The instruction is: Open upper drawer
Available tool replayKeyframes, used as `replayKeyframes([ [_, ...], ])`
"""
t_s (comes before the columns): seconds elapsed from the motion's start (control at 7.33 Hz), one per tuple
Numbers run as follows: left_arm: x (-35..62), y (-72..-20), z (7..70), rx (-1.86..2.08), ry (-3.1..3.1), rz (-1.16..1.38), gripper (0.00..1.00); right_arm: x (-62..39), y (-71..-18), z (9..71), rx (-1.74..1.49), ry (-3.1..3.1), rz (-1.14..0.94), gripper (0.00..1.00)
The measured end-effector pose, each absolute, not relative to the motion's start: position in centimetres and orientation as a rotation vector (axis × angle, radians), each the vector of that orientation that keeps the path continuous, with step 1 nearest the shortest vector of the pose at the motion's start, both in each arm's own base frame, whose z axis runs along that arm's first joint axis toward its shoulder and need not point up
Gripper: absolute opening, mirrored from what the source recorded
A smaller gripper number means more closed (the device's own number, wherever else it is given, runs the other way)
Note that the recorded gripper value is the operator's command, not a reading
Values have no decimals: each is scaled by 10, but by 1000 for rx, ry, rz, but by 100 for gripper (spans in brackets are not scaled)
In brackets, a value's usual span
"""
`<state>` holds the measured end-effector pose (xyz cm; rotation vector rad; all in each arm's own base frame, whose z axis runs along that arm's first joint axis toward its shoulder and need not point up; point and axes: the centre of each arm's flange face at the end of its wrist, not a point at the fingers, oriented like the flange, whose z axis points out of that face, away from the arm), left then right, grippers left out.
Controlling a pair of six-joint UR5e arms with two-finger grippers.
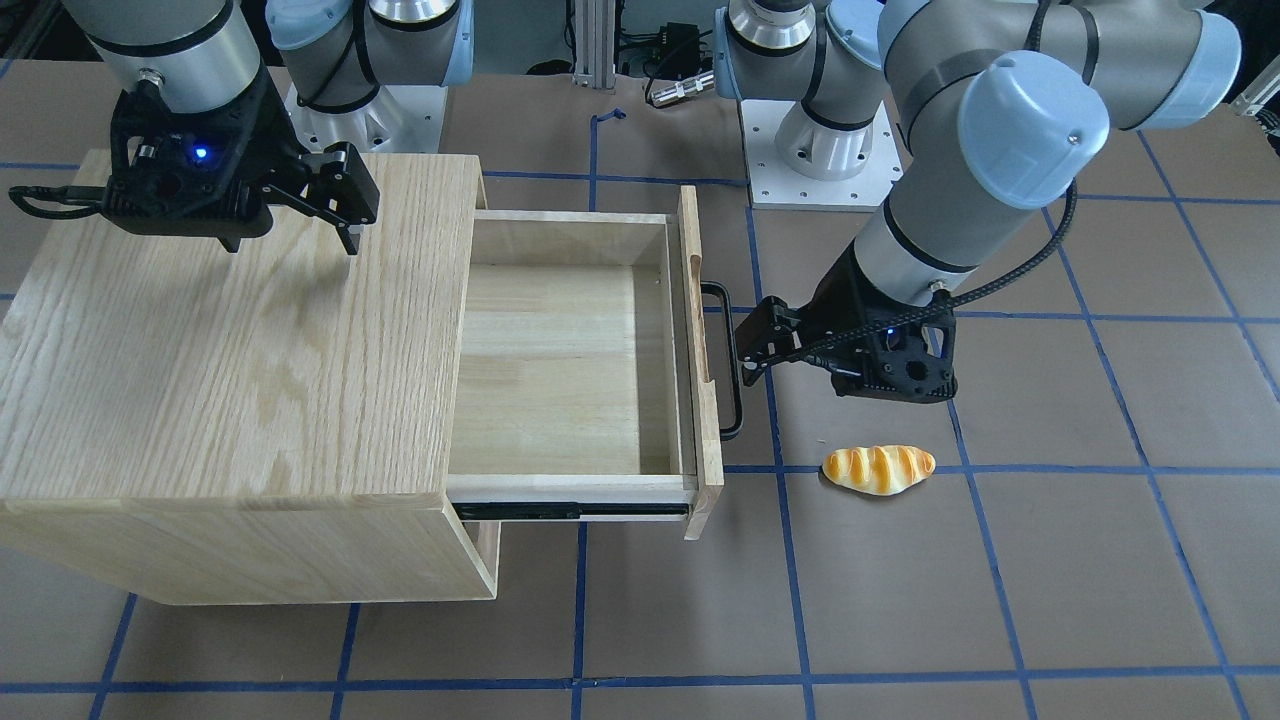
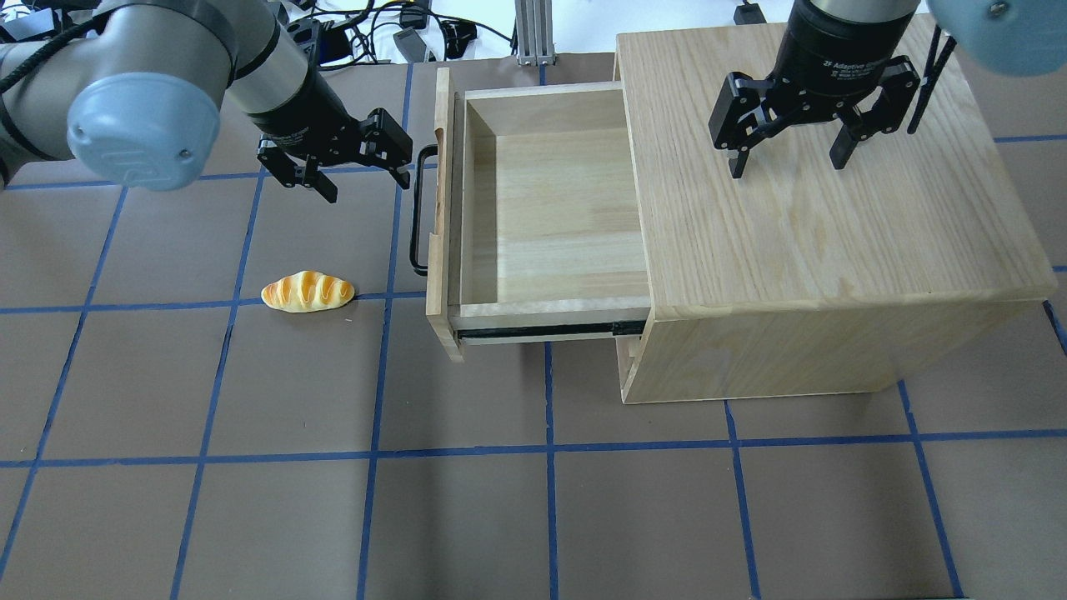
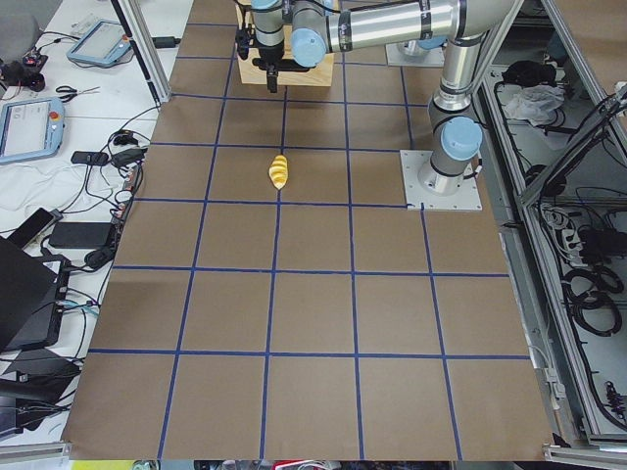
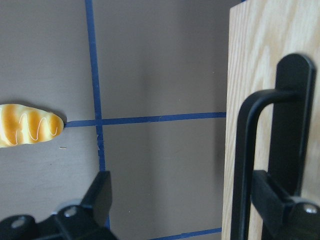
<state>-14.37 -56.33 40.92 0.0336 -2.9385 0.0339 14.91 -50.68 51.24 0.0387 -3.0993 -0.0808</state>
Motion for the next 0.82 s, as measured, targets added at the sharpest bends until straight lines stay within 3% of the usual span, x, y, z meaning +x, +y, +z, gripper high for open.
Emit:
replayKeyframes([
  [0.27, -131, -558, 422, 52, -2994, 32, 100, 149, -507, 512, 40, -3099, -81, 100],
  [0.82, -135, -498, 497, 17, -3153, 39, 100, 149, -507, 512, 39, -3099, -81, 100],
])
